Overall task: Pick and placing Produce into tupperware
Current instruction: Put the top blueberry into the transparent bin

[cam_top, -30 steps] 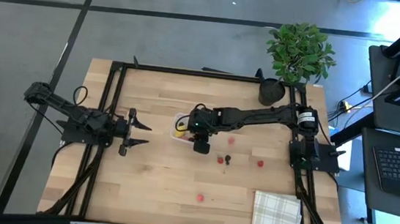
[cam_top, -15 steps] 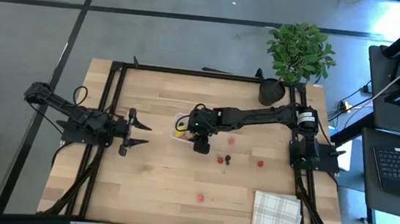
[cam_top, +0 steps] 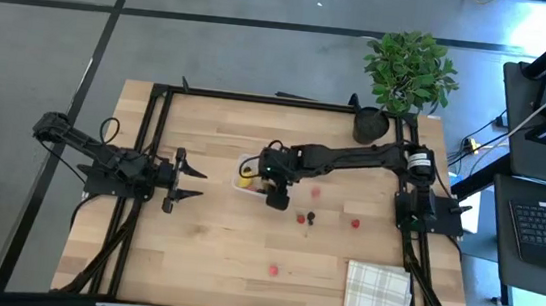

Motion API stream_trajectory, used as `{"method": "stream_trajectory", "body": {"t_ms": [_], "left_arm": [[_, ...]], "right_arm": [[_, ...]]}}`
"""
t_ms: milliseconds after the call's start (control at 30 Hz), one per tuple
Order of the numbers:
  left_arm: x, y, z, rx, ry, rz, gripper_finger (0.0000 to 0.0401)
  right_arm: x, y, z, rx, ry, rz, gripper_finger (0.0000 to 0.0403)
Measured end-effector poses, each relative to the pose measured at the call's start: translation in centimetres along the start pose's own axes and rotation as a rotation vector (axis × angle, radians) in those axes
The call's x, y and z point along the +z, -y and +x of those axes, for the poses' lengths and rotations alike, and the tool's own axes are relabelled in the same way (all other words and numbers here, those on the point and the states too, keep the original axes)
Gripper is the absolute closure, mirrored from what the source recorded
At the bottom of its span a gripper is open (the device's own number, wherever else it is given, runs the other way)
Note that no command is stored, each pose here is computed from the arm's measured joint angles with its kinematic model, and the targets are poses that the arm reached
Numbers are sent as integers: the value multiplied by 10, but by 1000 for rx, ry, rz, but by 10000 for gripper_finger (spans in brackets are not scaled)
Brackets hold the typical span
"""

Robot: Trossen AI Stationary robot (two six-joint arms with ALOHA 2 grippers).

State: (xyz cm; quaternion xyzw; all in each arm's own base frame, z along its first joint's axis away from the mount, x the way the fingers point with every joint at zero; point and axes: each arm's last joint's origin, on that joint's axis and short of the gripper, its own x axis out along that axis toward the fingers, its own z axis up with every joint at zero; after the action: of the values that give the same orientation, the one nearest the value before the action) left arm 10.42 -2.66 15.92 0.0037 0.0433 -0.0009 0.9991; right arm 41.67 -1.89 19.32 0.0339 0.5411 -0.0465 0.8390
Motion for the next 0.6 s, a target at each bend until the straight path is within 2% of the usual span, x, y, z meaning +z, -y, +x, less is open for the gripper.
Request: {"method": "stream_trajectory", "body": {"t_ms": [67,300,600], "left_arm": [[0,0,0,0,0,0,183],[-1,0,0,-6,-8,1,183],[-3,0,0,-13,-27,-19,183]], "right_arm": [[1,0,-10,-1,-11,6,167],[13,-2,-40,5,92,-48,167],[11,7,-89,-1,182,-35,166]]}}
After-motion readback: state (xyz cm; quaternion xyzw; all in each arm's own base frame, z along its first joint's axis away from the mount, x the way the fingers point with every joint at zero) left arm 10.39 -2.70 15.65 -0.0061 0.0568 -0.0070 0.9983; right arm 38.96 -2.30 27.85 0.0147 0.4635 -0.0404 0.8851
